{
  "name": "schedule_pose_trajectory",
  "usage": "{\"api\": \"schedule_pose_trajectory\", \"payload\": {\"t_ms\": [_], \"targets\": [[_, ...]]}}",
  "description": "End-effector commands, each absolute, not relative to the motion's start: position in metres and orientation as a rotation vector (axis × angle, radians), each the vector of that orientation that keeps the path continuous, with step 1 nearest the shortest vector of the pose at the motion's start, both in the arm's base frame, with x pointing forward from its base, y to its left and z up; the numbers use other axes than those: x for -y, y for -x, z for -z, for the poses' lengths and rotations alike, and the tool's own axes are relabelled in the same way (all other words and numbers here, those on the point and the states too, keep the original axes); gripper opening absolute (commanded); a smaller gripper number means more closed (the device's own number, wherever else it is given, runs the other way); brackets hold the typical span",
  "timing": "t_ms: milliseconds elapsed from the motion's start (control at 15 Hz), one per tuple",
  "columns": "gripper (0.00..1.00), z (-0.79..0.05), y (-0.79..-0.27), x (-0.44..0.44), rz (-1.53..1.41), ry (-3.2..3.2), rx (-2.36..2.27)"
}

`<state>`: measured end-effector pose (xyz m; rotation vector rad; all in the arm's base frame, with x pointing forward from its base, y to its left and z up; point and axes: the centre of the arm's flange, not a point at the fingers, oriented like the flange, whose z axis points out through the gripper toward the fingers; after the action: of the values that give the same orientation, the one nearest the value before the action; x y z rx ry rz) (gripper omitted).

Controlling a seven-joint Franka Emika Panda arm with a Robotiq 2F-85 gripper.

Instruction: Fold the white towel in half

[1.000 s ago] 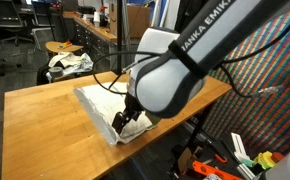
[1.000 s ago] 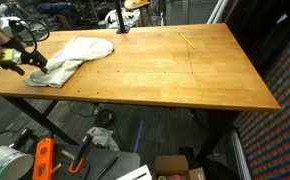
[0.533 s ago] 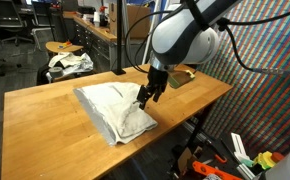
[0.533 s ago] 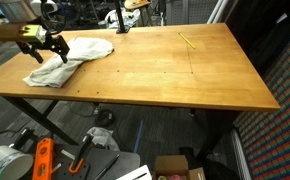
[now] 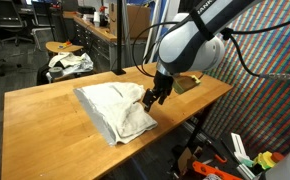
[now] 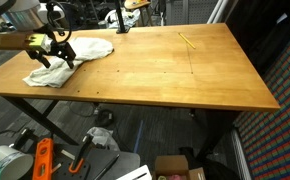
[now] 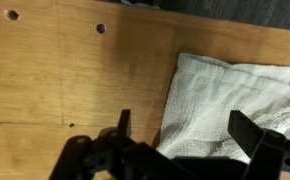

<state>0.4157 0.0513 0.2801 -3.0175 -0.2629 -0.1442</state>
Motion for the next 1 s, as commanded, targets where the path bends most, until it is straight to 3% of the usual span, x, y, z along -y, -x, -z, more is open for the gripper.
{"api": "schedule_pose_trajectory", "payload": {"t_ms": [0,933], "targets": [[1.0,-0.281,-0.402,-0.073,0.22,3.068,0.232],[1.0,-0.246,-0.417,-0.138,0.238,3.216,0.043]]}}
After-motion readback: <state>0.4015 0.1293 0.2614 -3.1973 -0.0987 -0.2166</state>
